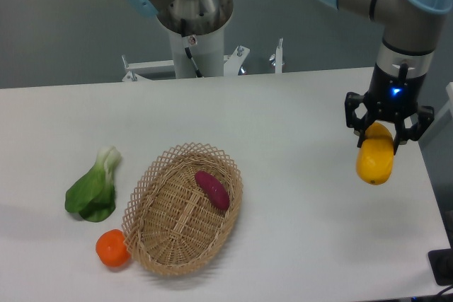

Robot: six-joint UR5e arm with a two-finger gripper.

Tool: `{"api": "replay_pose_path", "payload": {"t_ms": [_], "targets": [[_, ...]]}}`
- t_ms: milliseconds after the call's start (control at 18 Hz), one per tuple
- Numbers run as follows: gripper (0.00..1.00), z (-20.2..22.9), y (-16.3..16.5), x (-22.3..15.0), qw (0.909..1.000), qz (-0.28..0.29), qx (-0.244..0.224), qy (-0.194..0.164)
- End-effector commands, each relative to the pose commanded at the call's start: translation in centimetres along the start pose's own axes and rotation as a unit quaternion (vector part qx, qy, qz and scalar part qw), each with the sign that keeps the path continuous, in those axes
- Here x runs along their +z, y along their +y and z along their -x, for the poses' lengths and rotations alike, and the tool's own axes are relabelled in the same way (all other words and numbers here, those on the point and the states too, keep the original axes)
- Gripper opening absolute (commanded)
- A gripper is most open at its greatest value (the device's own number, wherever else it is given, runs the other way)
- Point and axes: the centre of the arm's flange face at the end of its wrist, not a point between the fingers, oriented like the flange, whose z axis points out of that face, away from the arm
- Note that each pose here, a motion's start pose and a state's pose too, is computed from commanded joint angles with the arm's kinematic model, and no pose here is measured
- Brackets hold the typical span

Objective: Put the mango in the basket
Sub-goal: 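Lift the held yellow mango with the gripper and start moving toward the basket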

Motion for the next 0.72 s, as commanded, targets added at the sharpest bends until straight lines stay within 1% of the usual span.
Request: {"api": "replay_pose_path", "payload": {"t_ms": [556, 722], "targets": [[0.43, -0.5, -0.5, 0.9, 1.0, 0.003, -0.003, 0.007], [0.43, -1.3, -1.4, 1.5, 0.9998, 0.004, -0.013, 0.013]]}}
